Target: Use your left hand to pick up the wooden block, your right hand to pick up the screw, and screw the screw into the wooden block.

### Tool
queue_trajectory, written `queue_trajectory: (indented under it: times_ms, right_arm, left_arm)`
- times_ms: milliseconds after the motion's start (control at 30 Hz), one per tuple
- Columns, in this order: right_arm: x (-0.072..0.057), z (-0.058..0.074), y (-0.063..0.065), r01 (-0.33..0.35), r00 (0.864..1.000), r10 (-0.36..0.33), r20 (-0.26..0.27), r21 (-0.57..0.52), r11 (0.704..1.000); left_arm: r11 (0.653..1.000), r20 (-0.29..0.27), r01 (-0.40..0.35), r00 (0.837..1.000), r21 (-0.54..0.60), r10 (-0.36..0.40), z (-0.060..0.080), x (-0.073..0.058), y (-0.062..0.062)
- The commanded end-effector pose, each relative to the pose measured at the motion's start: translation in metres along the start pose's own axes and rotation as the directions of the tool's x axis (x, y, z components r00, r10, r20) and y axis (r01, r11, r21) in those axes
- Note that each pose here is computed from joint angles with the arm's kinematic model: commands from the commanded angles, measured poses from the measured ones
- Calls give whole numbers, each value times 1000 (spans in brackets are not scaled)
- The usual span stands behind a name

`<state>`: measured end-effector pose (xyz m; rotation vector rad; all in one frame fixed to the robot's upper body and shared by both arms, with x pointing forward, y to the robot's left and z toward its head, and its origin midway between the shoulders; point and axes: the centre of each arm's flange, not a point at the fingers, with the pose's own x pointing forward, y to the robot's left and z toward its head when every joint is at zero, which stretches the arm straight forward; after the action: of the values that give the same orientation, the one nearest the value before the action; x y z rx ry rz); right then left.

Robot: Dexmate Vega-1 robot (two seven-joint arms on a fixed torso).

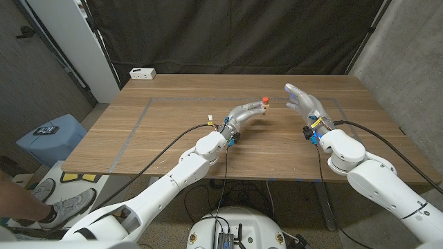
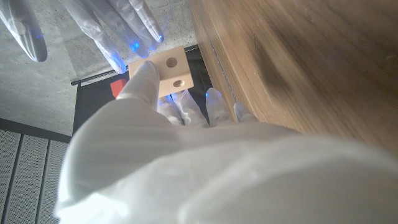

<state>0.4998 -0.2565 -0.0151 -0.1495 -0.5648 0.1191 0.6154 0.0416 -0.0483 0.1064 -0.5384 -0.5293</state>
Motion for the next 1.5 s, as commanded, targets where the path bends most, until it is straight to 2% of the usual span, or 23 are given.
queue_trajectory:
  times_ms: [33,467,1500]
  right_arm:
    - [-1,-2,5,-30,1000,30,-2,8,1000]
    - [-2,-5,10,-43,999,43,-17,6,999]
    - [-6,-9,22,-55,998,55,1,12,998]
  left_arm:
    - [1000,4,-9,1000,1,9,0,-3,0]
    - [1000,3,-7,1000,4,7,1,-3,-2]
    - [999,-10,-26,1000,27,26,1,-7,-5]
